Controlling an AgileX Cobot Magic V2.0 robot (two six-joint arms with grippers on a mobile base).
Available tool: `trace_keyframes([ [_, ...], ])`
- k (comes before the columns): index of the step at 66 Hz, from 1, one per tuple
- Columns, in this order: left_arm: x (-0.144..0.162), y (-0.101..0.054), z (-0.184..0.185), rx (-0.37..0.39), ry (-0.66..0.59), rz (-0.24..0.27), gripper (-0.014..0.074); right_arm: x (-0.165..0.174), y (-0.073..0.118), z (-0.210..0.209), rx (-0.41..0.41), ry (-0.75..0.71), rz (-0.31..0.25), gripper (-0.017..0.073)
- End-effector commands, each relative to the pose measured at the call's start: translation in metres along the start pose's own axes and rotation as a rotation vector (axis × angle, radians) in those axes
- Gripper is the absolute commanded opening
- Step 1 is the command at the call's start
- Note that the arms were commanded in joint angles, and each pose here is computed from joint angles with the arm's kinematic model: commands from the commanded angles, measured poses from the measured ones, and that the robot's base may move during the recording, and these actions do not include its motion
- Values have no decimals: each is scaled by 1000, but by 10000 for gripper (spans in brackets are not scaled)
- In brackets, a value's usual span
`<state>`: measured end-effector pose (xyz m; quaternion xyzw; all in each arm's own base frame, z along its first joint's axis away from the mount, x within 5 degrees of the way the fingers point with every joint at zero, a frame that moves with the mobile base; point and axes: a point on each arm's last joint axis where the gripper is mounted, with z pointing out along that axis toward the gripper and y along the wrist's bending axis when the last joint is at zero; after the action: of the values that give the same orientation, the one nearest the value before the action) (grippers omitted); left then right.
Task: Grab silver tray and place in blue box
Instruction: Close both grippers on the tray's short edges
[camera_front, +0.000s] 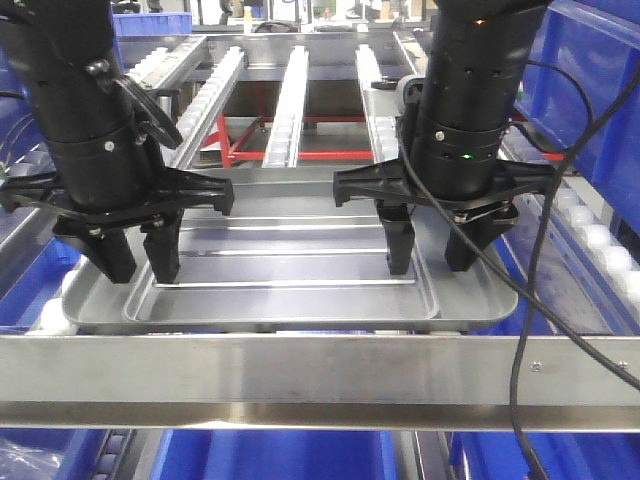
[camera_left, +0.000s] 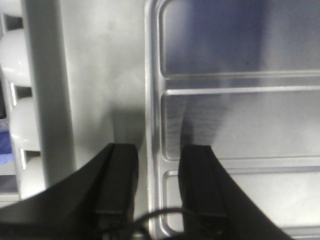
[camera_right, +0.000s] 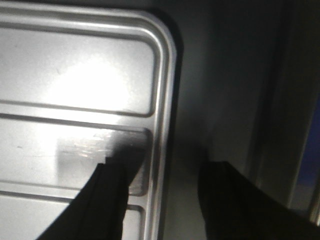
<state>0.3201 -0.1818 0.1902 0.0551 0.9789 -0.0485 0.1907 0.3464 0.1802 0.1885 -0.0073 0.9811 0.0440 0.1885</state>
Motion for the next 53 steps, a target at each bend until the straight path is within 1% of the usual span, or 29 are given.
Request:
trace_keyframes([
  [1, -13, -4, -21, 51, -98, -17, 158, -15, 3, -22, -38, -97, -5, 433],
  [22, -15, -6, -21, 66, -125, -17, 158, -14, 3, -18, -34, -88, -6, 433],
  [27, -15, -6, -21, 67, -123, -37, 158, -14, 3, -18, -33, -87, -6, 433],
  [30, -15, -6, -21, 67, -123, -39, 158, -14, 3, -18, -33, -87, -6, 433],
  [43, -12, -4, -16, 44, -86, -38, 158, -14, 3, -18, -33, -87, -6, 433],
  [53, -12, -4, -14, 42, -81, -37, 158, -14, 3, -18, -33, -87, -6, 433],
])
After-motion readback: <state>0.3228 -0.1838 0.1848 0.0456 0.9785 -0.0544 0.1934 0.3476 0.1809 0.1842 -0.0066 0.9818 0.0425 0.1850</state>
